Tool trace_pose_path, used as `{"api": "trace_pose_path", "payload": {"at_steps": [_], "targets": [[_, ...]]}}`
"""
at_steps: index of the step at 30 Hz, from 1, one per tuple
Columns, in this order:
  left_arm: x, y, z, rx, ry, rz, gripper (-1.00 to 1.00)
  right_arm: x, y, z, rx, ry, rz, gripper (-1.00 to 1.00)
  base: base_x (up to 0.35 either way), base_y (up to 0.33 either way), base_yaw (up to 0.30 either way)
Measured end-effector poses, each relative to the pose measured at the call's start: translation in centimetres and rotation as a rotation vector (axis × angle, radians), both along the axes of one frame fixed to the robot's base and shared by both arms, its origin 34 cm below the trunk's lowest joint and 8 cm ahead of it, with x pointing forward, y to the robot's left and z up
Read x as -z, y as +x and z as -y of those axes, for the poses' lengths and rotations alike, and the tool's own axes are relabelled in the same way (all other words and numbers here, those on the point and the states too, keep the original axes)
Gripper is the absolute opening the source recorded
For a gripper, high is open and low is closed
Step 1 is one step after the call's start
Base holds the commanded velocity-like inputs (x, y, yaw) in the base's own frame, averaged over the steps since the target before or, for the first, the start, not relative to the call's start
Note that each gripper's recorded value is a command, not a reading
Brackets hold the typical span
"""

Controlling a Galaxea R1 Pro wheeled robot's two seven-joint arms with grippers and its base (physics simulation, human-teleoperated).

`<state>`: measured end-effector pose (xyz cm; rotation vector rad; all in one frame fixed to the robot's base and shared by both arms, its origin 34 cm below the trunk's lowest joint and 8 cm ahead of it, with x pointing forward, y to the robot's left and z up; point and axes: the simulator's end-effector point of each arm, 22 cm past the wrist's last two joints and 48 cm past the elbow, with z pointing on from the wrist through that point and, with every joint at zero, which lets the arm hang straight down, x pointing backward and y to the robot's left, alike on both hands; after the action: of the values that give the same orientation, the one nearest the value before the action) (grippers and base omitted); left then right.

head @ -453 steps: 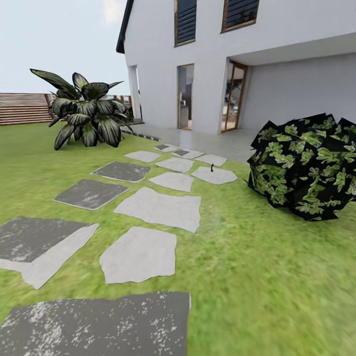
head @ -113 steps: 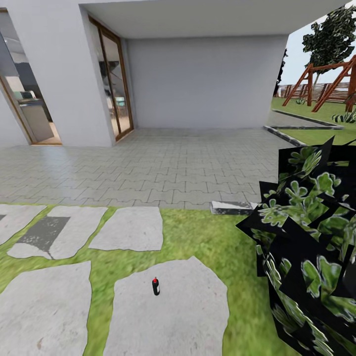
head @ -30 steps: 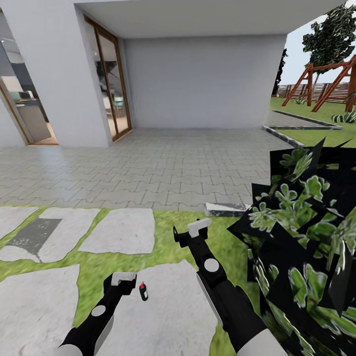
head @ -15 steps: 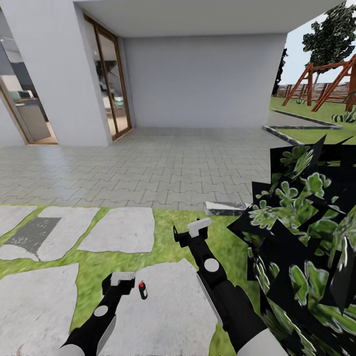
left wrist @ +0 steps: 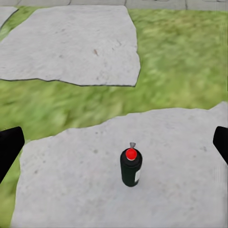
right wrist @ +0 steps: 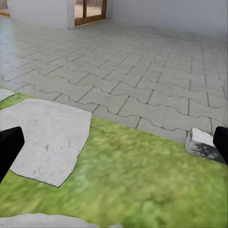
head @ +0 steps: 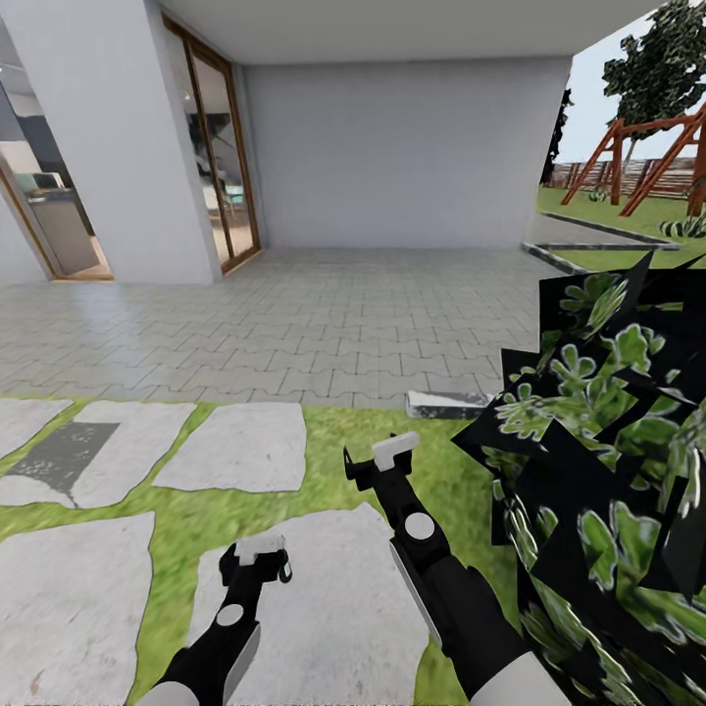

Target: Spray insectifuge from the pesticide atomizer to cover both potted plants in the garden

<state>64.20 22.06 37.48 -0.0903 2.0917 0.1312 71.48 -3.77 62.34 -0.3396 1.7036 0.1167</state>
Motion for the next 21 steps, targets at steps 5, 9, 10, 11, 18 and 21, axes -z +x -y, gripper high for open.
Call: {"api": "trace_pose_path", "payload": {"at_steps": [5,9,10,11,18,21], "targets": [[1.3,-0.4,0.1,-0.003,0.0,-0.003,1.0,1.4,-0.3,0.0,0.0,0.0,-0.004,1.0,0.0,0.0,0.0],[2.3,-0.7,0.0,-0.004,0.003,-0.006,1.0,2.2,-0.5,0.0,0.001,0.001,-0.002,1.0,0.0,0.0,0.0],[2.6,-0.8,-0.1,-0.004,0.003,-0.006,1.0,2.4,-0.5,0.0,0.001,0.001,-0.002,1.0,0.0,0.0,0.0],[2.8,-0.9,-0.1,-0.004,0.004,-0.007,1.0,2.7,-0.6,0.0,0.001,0.001,-0.002,1.0,0.0,0.0,0.0],[4.4,-1.3,-0.2,-0.005,0.005,-0.006,1.0,4.2,-1.0,0.0,0.001,0.001,-0.002,1.0,0.0,0.0,0.0],[5.1,-1.5,-0.2,-0.005,0.006,-0.01,1.0,5.0,-1.1,0.0,0.001,0.0,-0.007,1.0,0.0,0.0,0.0]]}}
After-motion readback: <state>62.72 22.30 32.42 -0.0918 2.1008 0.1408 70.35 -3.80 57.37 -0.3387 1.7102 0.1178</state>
